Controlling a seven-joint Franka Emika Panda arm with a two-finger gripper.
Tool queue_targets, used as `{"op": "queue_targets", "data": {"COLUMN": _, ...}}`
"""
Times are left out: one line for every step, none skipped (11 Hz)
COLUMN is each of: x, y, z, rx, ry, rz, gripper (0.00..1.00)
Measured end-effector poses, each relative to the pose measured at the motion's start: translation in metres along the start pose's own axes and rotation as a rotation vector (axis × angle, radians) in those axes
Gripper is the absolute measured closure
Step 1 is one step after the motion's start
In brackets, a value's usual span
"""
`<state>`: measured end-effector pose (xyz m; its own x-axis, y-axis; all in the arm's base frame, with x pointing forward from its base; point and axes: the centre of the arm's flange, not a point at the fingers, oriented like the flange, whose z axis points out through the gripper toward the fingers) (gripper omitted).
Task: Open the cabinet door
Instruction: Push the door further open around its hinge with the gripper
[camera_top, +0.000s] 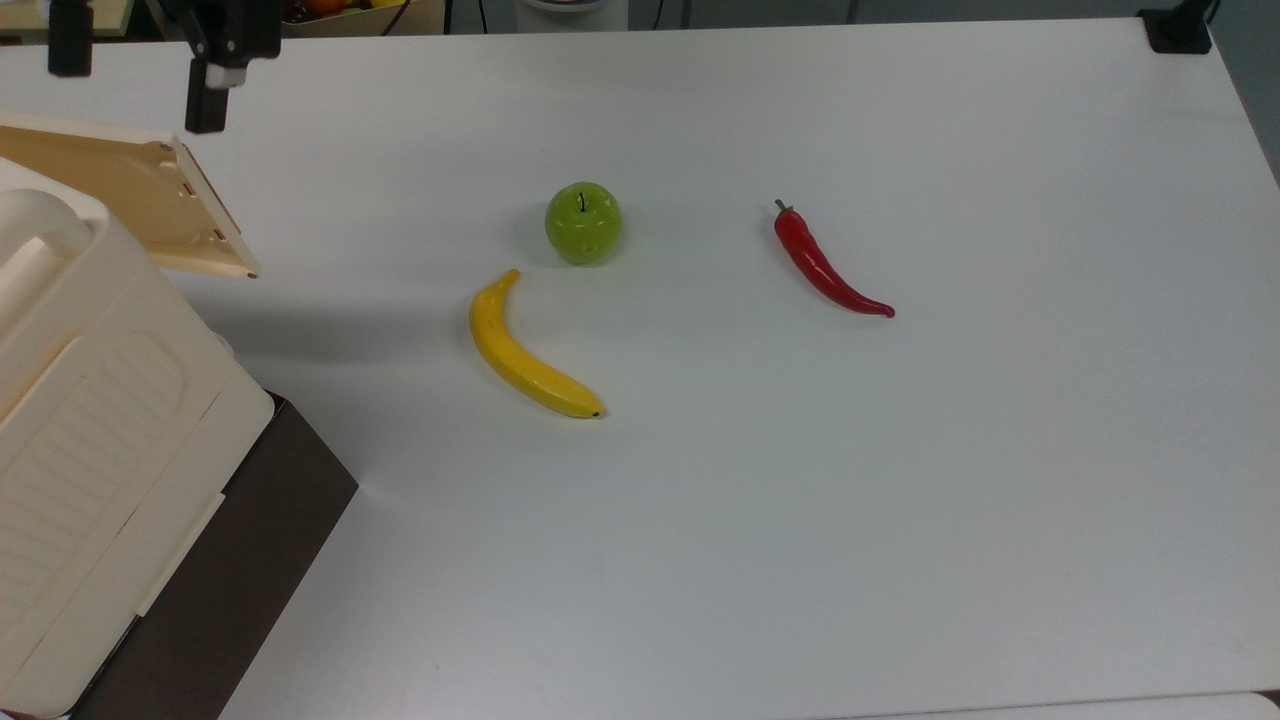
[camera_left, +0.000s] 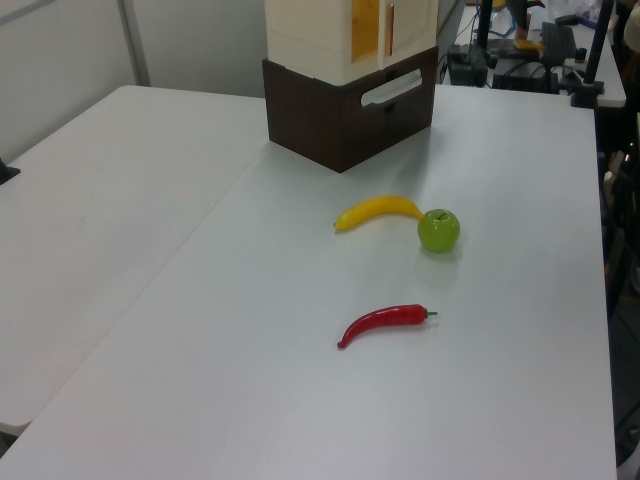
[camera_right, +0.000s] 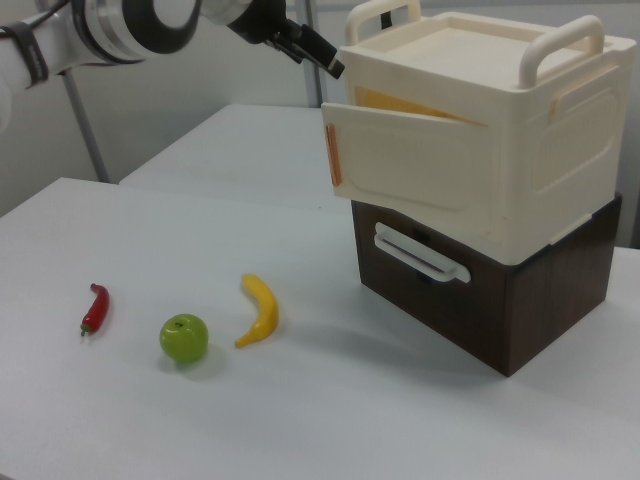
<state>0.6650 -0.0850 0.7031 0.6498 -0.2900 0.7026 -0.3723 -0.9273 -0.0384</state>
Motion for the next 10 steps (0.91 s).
{"op": "queue_targets", "data": {"x": 0.001, "y": -0.003, "z": 0.009, "rx": 0.015, "ry": 0.034, "rz": -0.003, "gripper": 0.00}}
{"op": "queue_targets", "data": {"x": -0.001, "y": -0.006, "z": 0.021, "rx": 0.023, "ry": 0.047, "rz": -0.007, "gripper": 0.00}}
{"op": "queue_targets", "data": {"x": -0.004, "y": -0.008, "z": 0.034, "rx": 0.023, "ry": 0.040, "rz": -0.010, "gripper": 0.00}}
{"op": "queue_targets", "data": {"x": -0.007, "y": -0.009, "z": 0.042, "rx": 0.020, "ry": 0.029, "rz": -0.012, "gripper": 0.00}}
{"op": "queue_targets", "data": {"x": -0.012, "y": -0.008, "z": 0.049, "rx": 0.014, "ry": 0.009, "rz": -0.013, "gripper": 0.00}}
{"op": "queue_targets", "data": {"x": -0.017, "y": -0.007, "z": 0.053, "rx": 0.002, "ry": -0.026, "rz": -0.014, "gripper": 0.00}}
{"op": "queue_targets", "data": {"x": -0.021, "y": -0.004, "z": 0.055, "rx": -0.017, "ry": -0.073, "rz": -0.014, "gripper": 0.00}}
{"op": "queue_targets", "data": {"x": -0.023, "y": 0.000, "z": 0.051, "rx": -0.033, "ry": -0.106, "rz": -0.011, "gripper": 0.00}}
{"op": "queue_targets", "data": {"x": -0.024, "y": 0.005, "z": 0.045, "rx": -0.050, "ry": -0.137, "rz": -0.007, "gripper": 0.00}}
{"op": "queue_targets", "data": {"x": -0.025, "y": 0.010, "z": 0.037, "rx": -0.067, "ry": -0.173, "rz": -0.014, "gripper": 0.00}}
